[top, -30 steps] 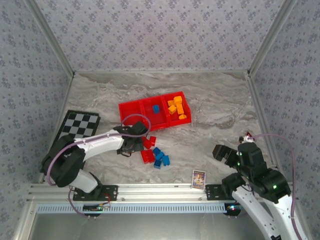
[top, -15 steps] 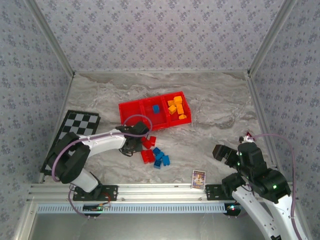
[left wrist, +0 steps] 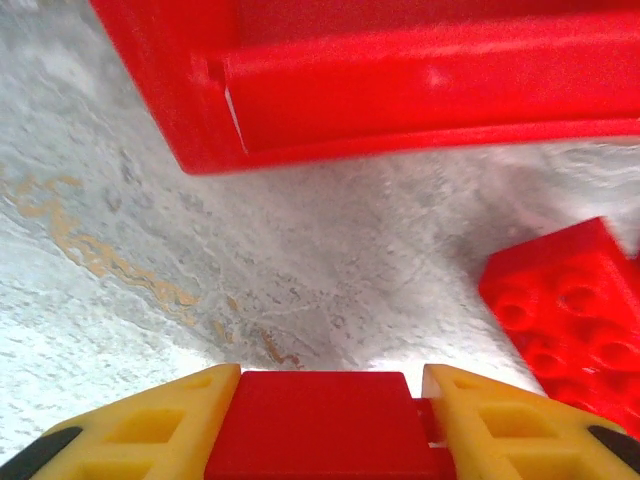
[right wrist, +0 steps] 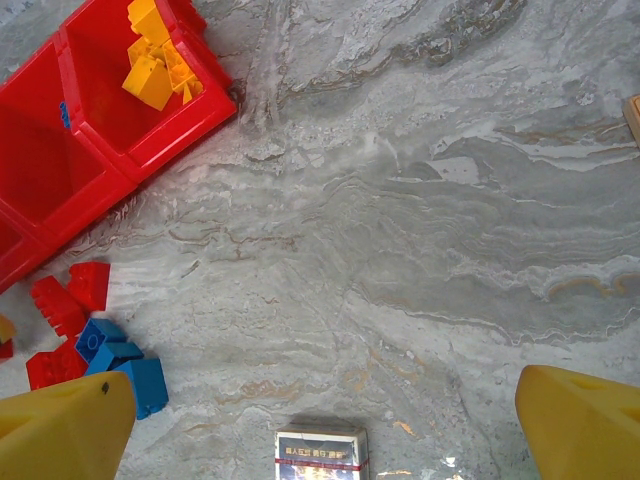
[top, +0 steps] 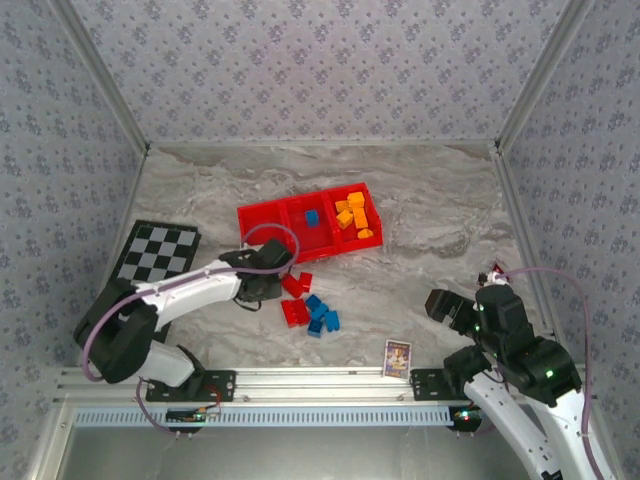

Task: Sort the legos into containers by color
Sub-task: Pick up the lego from the middle-left of the table, then place the lego in the container, then pick up the lego from the center of the table, then place the lego in the container, then rotate the lego at the bottom-center of the table.

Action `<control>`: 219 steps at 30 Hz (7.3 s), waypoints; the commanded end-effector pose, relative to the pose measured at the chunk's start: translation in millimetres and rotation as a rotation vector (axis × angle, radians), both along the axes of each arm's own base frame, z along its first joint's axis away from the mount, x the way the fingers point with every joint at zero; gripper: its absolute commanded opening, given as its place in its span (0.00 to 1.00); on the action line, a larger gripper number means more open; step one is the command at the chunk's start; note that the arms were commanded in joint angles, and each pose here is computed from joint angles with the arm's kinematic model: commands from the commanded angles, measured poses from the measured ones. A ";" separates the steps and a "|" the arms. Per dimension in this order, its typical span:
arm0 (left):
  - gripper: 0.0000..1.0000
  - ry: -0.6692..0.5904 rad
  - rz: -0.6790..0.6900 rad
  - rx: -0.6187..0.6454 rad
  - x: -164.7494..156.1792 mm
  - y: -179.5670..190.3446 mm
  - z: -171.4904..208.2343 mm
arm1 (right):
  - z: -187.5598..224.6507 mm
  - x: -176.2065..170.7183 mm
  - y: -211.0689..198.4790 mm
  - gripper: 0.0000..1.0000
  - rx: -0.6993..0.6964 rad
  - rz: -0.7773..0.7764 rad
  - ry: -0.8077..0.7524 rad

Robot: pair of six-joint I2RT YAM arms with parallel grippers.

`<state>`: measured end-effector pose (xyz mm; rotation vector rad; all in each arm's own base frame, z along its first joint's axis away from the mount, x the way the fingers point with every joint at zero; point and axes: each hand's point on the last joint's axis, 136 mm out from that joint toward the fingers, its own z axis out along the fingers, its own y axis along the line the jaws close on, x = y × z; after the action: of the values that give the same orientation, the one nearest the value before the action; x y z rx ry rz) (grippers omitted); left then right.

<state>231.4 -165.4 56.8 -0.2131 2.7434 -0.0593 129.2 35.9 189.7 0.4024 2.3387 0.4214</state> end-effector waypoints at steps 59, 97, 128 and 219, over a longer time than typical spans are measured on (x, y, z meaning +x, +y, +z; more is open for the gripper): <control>0.88 -0.133 -0.376 -0.117 31.6 -64.5 83.5 | 8.2 2.1 8.3 1.00 0.014 0.060 -0.045; 0.78 0.131 -0.682 0.044 15.0 -77.2 -25.7 | 4.3 4.8 8.0 1.00 0.006 0.046 -0.014; 0.48 -0.180 -0.386 0.070 33.9 -16.5 95.2 | 3.8 6.4 8.5 1.00 0.011 0.040 -0.011; 0.79 -0.118 0.046 -0.150 -32.6 -42.6 -6.8 | -15.9 -2.7 14.4 1.00 0.056 0.055 0.047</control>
<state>195.3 -201.9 43.4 -0.2766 2.6314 -0.2358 130.5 51.2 176.6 0.3748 2.3807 0.5090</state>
